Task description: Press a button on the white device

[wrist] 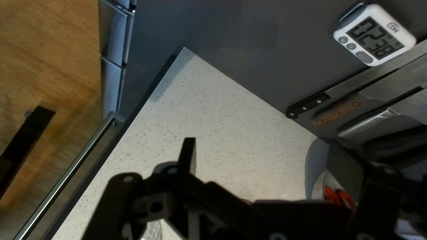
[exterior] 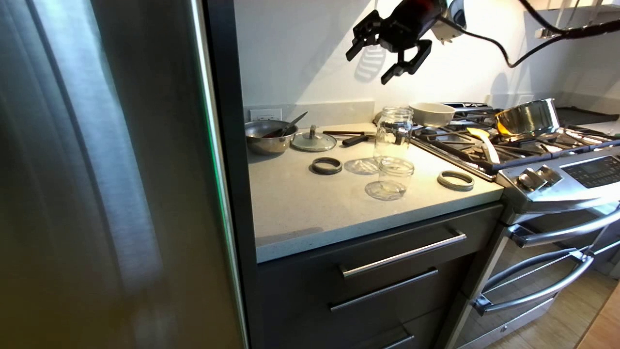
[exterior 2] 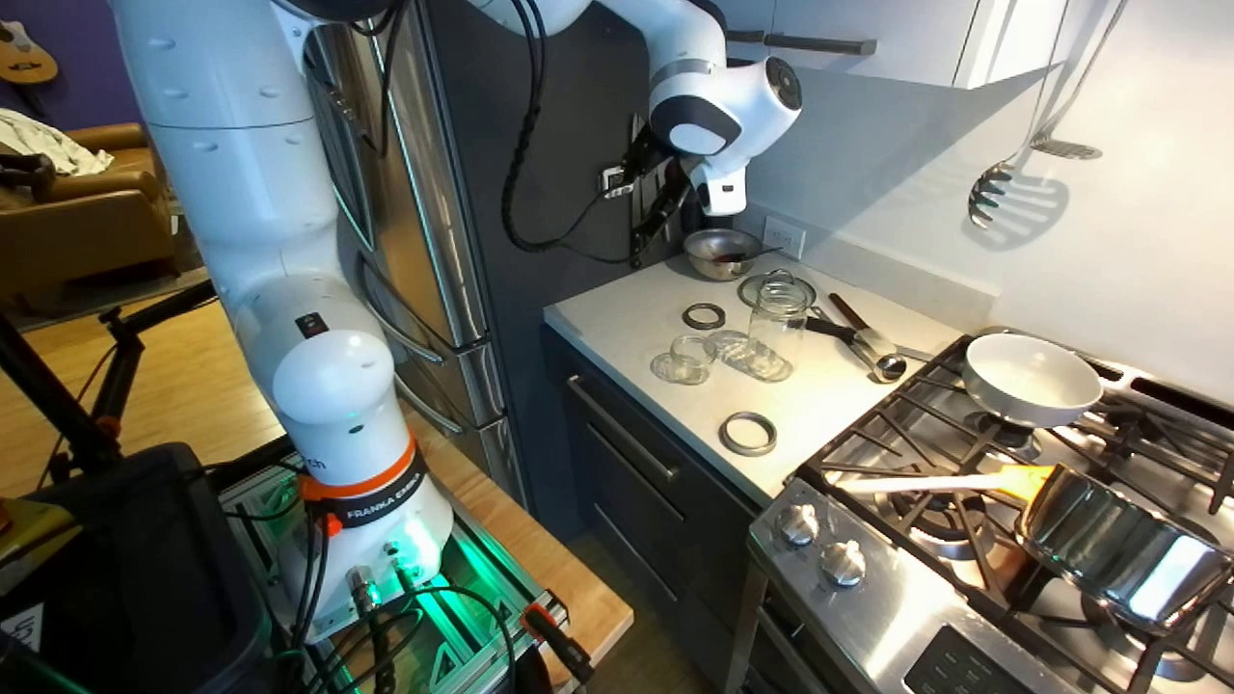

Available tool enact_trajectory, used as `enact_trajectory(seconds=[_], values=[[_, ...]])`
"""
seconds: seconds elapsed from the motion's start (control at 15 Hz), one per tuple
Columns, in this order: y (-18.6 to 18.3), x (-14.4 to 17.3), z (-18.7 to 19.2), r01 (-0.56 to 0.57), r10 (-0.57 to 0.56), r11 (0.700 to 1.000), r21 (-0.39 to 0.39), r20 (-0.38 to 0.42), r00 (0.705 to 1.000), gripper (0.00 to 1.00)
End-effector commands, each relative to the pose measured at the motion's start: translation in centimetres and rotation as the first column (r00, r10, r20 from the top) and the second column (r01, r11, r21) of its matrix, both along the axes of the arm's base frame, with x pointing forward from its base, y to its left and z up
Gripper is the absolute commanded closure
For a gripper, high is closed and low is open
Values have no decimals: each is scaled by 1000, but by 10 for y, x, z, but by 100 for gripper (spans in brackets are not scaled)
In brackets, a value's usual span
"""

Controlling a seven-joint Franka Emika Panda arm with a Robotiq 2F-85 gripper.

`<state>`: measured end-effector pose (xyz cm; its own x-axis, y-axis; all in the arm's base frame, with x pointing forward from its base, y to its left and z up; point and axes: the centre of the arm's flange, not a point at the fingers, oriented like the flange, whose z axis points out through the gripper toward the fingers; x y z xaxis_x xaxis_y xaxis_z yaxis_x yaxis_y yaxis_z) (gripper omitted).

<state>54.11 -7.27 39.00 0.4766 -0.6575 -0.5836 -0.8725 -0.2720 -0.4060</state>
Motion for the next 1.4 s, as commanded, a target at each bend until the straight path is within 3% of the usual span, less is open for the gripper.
enact_trajectory(seconds=[0.0, 0.6, 1.0, 1.33], values=[[-4, -31, 24, -81, 84, 984, -161, 9, 996, 0], [-26, -57, 92, -162, 203, 868, -470, 38, 978, 0], [-36, -73, 127, -179, 269, 811, -558, 84, 960, 0], [-38, -83, 148, -205, 366, 753, -625, 140, 920, 0]])
